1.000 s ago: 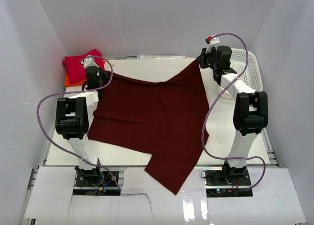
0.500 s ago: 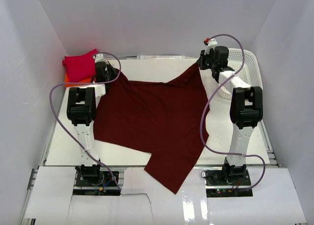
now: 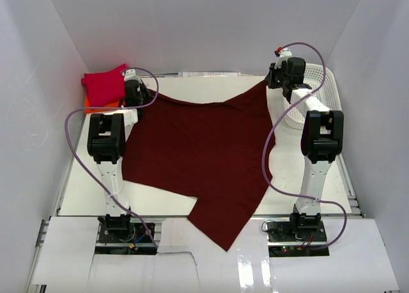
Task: Fold and stack the t-shirts
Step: Flatten out the tshirt, then grap the side of the flattened tshirt furthest away from the robot with both arms
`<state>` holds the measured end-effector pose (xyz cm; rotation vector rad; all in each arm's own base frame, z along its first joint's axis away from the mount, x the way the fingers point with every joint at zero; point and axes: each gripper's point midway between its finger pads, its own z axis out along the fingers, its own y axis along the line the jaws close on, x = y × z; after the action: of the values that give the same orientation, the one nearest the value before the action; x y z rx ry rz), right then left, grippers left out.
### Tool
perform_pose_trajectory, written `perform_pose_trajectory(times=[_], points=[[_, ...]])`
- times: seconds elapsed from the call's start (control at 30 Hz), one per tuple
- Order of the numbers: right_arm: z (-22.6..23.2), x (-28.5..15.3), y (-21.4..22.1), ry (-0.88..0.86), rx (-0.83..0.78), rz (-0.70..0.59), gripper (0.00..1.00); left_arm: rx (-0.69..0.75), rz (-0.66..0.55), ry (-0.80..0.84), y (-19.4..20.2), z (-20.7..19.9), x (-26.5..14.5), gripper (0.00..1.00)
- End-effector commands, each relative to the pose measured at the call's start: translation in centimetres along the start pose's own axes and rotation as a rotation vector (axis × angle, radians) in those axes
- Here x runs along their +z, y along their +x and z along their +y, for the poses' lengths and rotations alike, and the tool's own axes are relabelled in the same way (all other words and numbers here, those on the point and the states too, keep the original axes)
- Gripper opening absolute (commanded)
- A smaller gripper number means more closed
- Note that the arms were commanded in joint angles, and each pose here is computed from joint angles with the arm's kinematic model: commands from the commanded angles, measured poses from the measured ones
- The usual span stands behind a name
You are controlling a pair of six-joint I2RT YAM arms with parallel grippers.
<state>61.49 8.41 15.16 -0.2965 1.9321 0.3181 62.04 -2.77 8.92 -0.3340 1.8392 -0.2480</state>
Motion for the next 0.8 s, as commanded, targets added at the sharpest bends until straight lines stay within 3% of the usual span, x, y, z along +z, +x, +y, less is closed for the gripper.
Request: perform_pose_trajectory(times=[0.0,0.77], points=[[0.1,0.1,-2.7,-0.005,-0.022,-0.065,0.08,0.028,-0.059,-0.004,-3.0,-0.3,-0.2,0.0],[2.8,-4.4,-2.5,-0.025,-0.026,-0.042,0.08,0.02,-0.021,0.024,-1.7,-0.6,0.5,0.0]])
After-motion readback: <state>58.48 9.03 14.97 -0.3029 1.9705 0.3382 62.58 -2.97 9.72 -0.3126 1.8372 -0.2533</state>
